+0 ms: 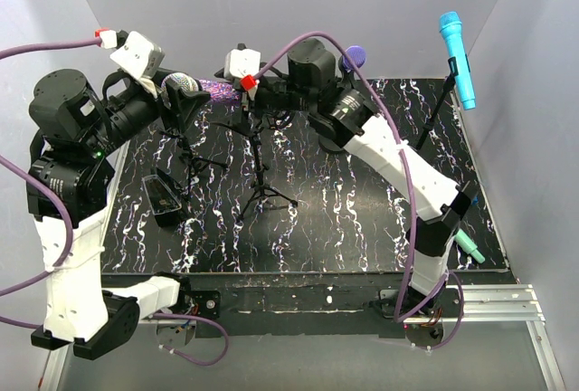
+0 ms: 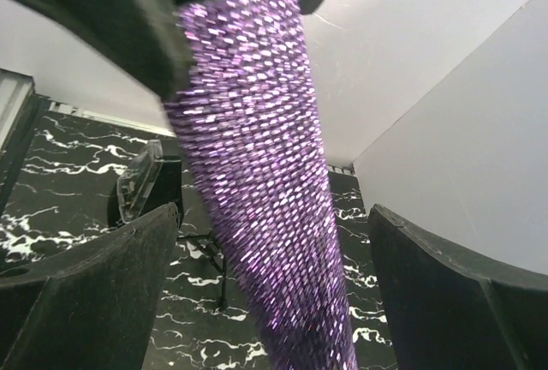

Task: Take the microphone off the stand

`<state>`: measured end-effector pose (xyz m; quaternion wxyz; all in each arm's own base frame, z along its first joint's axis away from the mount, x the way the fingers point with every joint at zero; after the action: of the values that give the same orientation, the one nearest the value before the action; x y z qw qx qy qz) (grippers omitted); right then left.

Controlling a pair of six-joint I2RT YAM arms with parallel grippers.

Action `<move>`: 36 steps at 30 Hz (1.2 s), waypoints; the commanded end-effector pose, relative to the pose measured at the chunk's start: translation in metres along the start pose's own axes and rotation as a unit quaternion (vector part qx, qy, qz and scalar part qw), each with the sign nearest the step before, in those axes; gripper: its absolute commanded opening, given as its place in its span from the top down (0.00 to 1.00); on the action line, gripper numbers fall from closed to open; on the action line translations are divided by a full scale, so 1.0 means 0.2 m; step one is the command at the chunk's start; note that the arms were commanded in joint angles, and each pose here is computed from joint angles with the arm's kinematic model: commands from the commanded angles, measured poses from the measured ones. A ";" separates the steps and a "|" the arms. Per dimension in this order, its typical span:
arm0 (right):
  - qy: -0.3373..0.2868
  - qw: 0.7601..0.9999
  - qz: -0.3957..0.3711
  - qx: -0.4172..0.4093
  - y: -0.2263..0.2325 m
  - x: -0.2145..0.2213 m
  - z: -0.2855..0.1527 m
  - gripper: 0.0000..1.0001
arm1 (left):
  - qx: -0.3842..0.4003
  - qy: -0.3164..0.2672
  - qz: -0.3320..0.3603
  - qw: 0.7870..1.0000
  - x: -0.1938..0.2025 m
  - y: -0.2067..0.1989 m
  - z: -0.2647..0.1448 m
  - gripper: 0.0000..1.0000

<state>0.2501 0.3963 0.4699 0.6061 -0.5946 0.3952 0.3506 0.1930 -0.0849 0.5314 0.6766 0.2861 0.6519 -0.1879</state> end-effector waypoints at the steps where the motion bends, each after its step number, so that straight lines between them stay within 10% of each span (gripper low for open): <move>1: -0.048 0.996 -0.037 0.060 -0.08 -0.14 0.03 0.04 | 0.014 -0.033 0.010 0.999 -0.07 -0.04 -0.07 1.00; 13: -0.071 0.989 -0.124 0.040 -0.03 -0.24 0.04 0.18 | -0.012 -0.034 0.010 0.999 -0.06 -0.02 -0.07 1.00; 26: -0.076 0.980 -0.176 0.061 -0.05 -0.28 0.03 0.56 | 0.006 -0.038 0.017 0.999 -0.06 -0.03 -0.06 0.99; 28: -0.079 0.978 -0.178 0.071 -0.07 -0.29 0.03 0.76 | 0.008 -0.042 0.019 0.999 -0.06 -0.03 -0.06 0.81; 30: -0.086 0.976 -0.175 0.093 -0.09 -0.31 0.02 0.99 | 0.011 -0.043 0.022 0.999 -0.07 -0.04 -0.06 0.38; 36: -0.086 0.976 -0.141 0.145 -0.16 -0.32 -0.01 0.99 | -0.004 -0.049 0.056 0.997 -0.07 -0.03 -0.09 0.02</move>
<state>0.2525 0.4198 0.4901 0.6936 -0.5920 0.3143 0.2639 0.1838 -0.0845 0.5374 0.6967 0.2990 0.6252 -0.1854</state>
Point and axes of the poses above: each gripper's point midway between its finger pads, its own z axis out along the fingers, its own y axis along the line the jaws close on, x = y × z, the point moved 7 cm from there along -z, back along the fingers
